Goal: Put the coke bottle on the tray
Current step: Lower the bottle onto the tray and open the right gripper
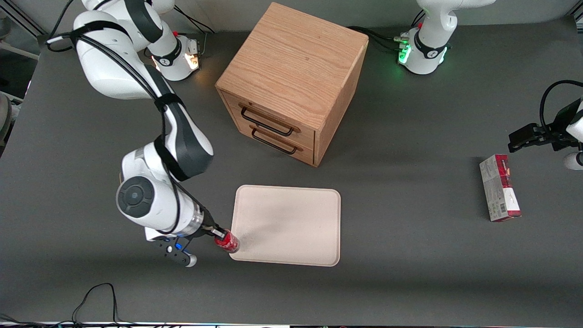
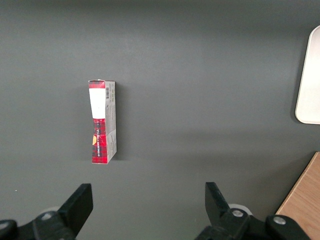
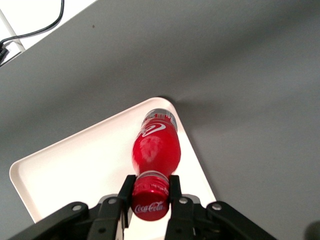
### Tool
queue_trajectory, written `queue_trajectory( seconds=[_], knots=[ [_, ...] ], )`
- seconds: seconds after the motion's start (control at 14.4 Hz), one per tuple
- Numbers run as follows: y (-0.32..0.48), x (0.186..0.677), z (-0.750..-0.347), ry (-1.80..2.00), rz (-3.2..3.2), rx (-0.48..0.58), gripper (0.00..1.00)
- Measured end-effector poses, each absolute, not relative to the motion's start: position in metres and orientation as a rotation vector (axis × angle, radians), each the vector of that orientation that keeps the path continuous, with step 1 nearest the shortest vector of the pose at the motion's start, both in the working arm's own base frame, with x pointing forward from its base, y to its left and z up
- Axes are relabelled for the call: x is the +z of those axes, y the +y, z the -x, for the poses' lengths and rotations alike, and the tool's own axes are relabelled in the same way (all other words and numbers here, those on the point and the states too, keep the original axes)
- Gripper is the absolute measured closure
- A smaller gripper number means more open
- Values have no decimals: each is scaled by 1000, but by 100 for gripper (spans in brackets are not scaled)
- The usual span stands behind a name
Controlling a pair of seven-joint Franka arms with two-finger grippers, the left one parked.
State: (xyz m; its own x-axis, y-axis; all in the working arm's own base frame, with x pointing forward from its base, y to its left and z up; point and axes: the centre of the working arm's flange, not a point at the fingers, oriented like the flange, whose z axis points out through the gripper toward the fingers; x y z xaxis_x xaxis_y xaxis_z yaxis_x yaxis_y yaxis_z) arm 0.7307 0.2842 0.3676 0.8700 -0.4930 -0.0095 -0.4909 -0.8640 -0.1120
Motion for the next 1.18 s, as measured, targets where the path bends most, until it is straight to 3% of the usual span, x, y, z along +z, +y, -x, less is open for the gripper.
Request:
queue_trajectory(
  seconds=[0.42,0.9,1.11,1.18],
  knots=[
    [329,330,-723,775,2941,-97,69],
    [328,330,-726,776,2933,-114,69],
    [327,332,-727,778,2929,-127,47],
    [326,334,-728,779,2927,-132,34]
  ],
)
